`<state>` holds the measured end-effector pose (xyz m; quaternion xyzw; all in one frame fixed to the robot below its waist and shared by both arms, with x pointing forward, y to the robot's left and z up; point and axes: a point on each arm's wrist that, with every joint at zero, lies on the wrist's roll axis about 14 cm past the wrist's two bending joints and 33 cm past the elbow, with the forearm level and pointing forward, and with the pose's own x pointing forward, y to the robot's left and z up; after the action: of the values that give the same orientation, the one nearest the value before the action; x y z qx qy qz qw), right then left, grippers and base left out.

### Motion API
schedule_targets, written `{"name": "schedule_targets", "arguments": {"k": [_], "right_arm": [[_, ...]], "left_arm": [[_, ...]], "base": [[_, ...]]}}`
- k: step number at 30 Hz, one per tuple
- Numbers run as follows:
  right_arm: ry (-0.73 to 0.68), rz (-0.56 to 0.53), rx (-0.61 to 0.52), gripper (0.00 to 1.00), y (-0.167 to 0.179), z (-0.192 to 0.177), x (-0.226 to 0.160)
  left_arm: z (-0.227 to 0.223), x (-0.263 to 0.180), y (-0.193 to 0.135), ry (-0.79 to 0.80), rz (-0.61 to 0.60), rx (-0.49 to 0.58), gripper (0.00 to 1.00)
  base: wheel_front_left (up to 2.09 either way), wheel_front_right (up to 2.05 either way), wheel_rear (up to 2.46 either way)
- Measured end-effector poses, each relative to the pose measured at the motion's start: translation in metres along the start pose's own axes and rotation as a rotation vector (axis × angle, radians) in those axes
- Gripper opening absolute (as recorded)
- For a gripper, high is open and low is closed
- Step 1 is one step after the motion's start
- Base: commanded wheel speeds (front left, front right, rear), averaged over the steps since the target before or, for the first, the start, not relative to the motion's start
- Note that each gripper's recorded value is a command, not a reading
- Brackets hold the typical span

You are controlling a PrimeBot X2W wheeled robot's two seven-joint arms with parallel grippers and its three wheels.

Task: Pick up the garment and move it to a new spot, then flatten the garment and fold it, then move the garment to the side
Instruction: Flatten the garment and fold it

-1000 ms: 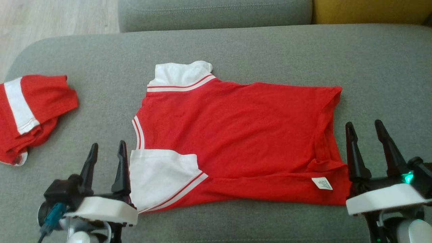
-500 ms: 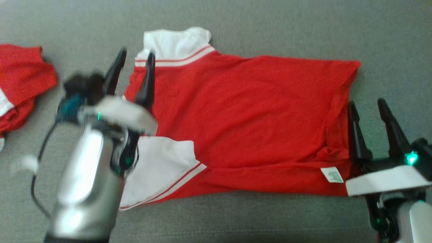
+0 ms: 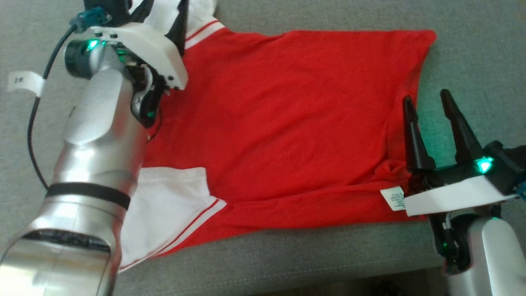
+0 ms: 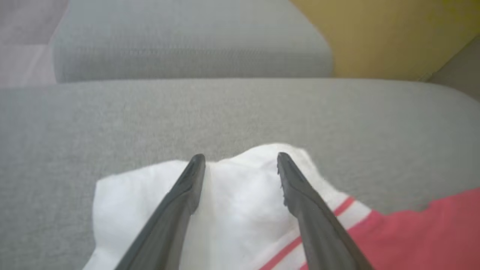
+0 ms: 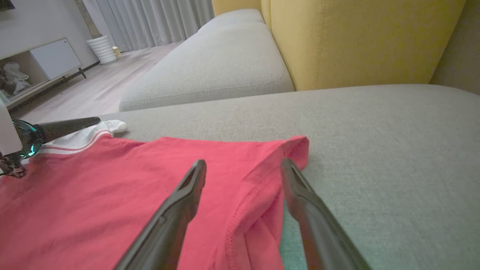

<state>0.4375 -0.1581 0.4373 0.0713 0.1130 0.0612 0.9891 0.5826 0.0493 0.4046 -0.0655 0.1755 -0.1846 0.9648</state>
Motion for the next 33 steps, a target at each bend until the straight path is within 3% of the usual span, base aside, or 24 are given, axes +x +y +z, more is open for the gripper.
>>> {"name": "schedule_targets", "arguments": {"k": [4,5,6,7,8,15,22,26,32,33], "right_arm": [[0.032,-0.031,-0.001,1.00,-0.011,-0.011,-0.003],[0.037,-0.038,-0.001,1.00,-0.013,-0.012,-0.003],[0.038,-0.043,-0.001,1.00,-0.014,-0.013,-0.003],[0.038,-0.046,-0.002,1.00,-0.016,-0.012,-0.003],[0.036,-0.051,-0.002,1.00,-0.017,-0.012,-0.003],[0.012,-0.057,0.013,1.00,-0.024,0.002,0.007],[-0.004,-0.055,-0.011,1.00,-0.045,0.028,0.045],[0.132,-0.035,-0.024,1.00,-0.052,0.011,0.077],[0.427,-0.024,0.000,1.00,-0.052,-0.052,0.081],[0.427,-0.024,0.000,0.63,-0.052,-0.052,0.081]], "left_arm": [[-0.035,0.008,0.011,0.141,0.040,-0.004,1.00],[-0.038,0.010,0.012,0.167,0.044,0.000,0.88],[-0.035,0.012,0.014,0.183,0.046,0.003,0.42],[-0.032,0.013,0.015,0.193,0.052,0.003,0.42],[-0.032,0.013,0.017,0.207,0.058,0.004,0.00],[-0.034,0.004,0.019,0.219,0.069,0.025,0.00],[-0.029,-0.002,0.021,0.184,0.080,0.016,0.00],[-0.023,-0.008,0.025,0.147,0.088,0.002,0.00],[-0.015,-0.016,0.033,0.108,0.096,-0.009,0.00],[-0.015,-0.016,0.033,0.108,0.096,-0.009,0.00]], "base": [[0.00,0.00,0.00],[0.00,0.00,0.00],[0.00,0.00,0.00],[0.00,0.00,0.00],[0.00,0.00,0.00],[0.00,0.00,0.00],[0.00,0.00,0.00],[0.00,0.00,0.00],[0.00,0.00,0.00],[0.00,0.00,0.00]]}}
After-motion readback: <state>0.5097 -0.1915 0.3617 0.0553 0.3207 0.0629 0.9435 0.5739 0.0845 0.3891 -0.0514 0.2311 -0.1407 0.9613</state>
